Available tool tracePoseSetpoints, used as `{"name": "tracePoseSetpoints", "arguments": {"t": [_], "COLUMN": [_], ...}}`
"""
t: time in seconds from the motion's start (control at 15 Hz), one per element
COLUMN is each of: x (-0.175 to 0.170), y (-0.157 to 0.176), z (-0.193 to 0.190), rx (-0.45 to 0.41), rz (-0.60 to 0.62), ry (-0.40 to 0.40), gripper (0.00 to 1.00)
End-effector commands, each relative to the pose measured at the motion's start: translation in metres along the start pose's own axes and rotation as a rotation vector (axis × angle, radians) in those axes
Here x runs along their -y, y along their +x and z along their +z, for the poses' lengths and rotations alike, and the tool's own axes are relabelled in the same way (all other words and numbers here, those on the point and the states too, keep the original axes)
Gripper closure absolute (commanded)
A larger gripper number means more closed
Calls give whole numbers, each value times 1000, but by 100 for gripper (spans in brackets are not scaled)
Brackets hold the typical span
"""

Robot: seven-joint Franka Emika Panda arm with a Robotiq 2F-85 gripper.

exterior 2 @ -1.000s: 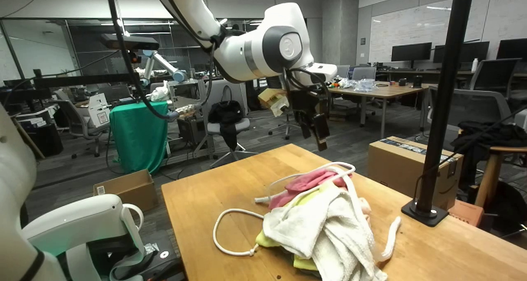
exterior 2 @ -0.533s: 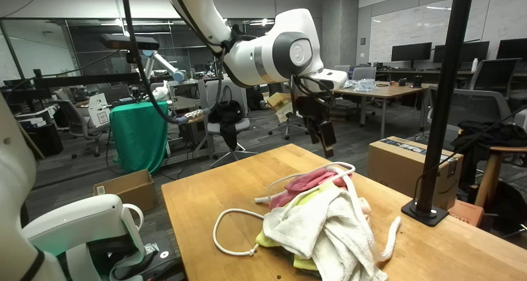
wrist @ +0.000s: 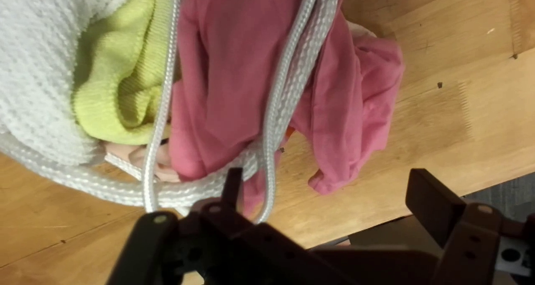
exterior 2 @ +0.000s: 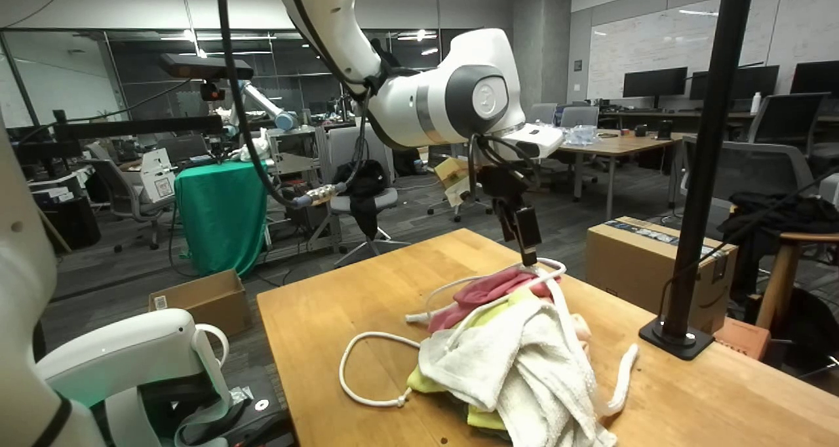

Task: Separate the clothes and ropes

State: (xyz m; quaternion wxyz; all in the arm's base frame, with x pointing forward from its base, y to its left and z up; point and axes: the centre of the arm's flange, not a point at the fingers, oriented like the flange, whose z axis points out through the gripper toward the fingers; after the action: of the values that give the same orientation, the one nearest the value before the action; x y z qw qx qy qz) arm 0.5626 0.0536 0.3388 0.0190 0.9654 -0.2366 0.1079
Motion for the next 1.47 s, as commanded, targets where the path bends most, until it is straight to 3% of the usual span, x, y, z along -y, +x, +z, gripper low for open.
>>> {"name": "tracePoseSetpoints", "arguments": {"t": [0.0, 0.67, 1.4], "x": [10, 24, 11], "y": [11, 8, 9], "z": [2, 5, 23], "rx": [-9, 13, 55], "rz": [29, 41, 91], "ry": [12, 45, 37], "gripper": [0, 0, 0]}}
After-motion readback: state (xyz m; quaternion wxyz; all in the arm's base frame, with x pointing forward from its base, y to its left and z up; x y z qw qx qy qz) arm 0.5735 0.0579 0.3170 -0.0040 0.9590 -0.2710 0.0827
